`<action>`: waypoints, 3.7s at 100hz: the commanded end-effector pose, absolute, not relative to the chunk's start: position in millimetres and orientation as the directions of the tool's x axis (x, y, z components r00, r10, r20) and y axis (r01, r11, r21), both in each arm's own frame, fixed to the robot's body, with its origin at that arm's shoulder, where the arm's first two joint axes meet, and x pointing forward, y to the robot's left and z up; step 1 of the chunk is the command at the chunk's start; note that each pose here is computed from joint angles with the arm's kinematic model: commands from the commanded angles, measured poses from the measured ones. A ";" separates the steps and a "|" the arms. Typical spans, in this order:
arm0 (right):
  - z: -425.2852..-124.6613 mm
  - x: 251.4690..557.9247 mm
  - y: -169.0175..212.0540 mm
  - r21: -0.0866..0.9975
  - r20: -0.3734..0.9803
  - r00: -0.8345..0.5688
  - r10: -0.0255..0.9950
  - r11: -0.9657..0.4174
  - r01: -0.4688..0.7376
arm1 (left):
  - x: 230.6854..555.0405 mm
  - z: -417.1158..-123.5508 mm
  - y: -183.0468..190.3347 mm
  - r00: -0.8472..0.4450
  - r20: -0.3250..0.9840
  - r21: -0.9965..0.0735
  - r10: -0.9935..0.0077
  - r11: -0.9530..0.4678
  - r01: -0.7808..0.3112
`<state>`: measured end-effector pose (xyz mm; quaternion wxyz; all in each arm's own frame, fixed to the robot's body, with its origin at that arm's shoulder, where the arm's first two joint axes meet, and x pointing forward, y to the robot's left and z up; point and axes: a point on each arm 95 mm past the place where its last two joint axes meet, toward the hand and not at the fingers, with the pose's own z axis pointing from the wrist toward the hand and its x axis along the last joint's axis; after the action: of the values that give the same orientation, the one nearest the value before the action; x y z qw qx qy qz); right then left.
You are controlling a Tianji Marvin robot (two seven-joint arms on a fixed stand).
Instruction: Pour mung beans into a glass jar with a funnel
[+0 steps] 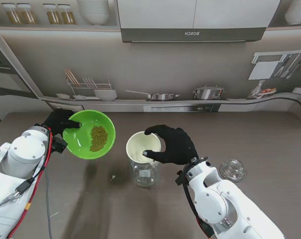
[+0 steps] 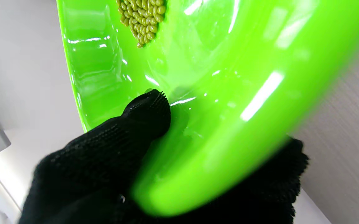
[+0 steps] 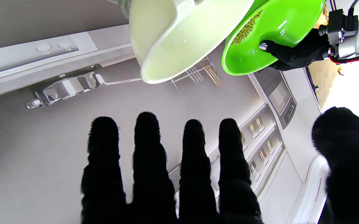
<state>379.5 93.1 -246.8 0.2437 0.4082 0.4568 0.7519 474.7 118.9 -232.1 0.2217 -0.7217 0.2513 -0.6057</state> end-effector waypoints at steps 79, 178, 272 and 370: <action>-247.8 376.4 99.3 0.884 0.390 -0.560 0.731 -0.467 0.005 | 507.7 -170.4 64.1 0.007 0.765 -0.631 -0.643 -0.753 -0.188; -246.4 377.9 96.8 0.876 0.391 -0.546 0.741 -0.482 -0.028 | 516.5 -169.2 -4.7 -0.126 0.758 -0.650 -0.640 -0.724 -0.230; -246.1 378.3 96.9 0.873 0.382 -0.547 0.744 -0.485 -0.050 | 515.5 -178.9 -39.0 -0.250 0.704 -0.709 -0.664 -0.680 -0.190; -246.1 377.4 98.1 0.868 0.381 -0.552 0.741 -0.492 -0.061 | 506.1 -181.2 -53.2 -0.363 0.662 -0.736 -0.656 -0.661 -0.148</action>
<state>379.4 95.1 -244.9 0.2659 0.3944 0.4269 0.7691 509.9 -45.7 -185.6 0.1844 -0.5447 0.3711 -0.7291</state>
